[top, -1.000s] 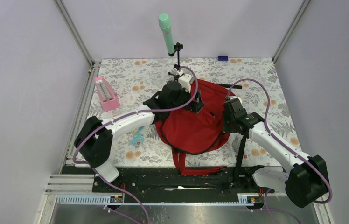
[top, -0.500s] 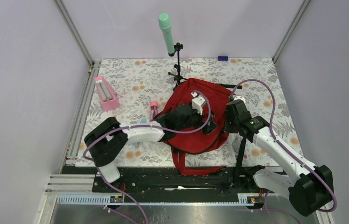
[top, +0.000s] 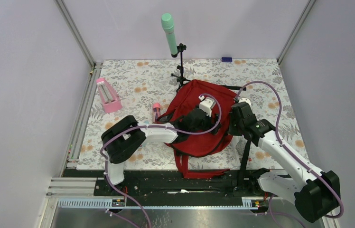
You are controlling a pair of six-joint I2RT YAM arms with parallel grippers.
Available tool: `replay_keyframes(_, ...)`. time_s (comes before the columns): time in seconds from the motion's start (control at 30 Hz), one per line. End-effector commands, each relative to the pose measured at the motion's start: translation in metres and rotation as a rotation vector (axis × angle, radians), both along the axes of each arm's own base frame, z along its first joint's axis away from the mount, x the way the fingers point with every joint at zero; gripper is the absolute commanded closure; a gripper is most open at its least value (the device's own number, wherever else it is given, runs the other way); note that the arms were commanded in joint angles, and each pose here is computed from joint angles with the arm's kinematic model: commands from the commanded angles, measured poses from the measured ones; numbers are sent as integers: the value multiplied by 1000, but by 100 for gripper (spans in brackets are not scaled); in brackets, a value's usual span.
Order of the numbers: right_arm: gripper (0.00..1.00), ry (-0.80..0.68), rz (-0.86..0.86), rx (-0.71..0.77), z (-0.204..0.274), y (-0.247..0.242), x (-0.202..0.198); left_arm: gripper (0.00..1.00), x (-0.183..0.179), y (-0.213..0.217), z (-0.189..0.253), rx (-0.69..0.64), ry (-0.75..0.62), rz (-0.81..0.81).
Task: Pack the student bag
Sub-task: Zip the student bag at the center of the board.
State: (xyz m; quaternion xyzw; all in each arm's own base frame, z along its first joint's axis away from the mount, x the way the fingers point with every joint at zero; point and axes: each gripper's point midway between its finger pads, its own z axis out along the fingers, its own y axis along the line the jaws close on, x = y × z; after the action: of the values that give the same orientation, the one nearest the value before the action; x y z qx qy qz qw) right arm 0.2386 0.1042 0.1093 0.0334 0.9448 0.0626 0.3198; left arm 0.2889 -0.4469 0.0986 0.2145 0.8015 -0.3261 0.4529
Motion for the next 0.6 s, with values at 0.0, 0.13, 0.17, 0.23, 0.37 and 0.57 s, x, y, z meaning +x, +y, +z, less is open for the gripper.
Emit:
replay_keyframes(0.0, 100, -21, 5, 63, 6, 10, -3, 32, 10, -12, 8, -56, 3, 51)
replay_keyframes(0.13, 100, -19, 2, 68, 4, 10, -3, 55, 11, -18, 13, -87, 12, 59)
replay_keyframes(0.17, 100, -18, 5, 68, 3, 10, -4, 62, 12, -19, 15, -95, 15, 62)
replay_keyframes(0.23, 100, -14, 13, 76, 3, 12, -5, 79, 13, -22, 22, -111, 11, 64)
replay_keyframes(0.37, 100, -23, 46, 85, 10, 17, -3, 100, 22, -29, 45, -161, -10, 81)
replay_keyframes(0.57, 100, -93, 87, 79, 47, 19, 7, 100, 54, -39, 89, -216, -64, 113)
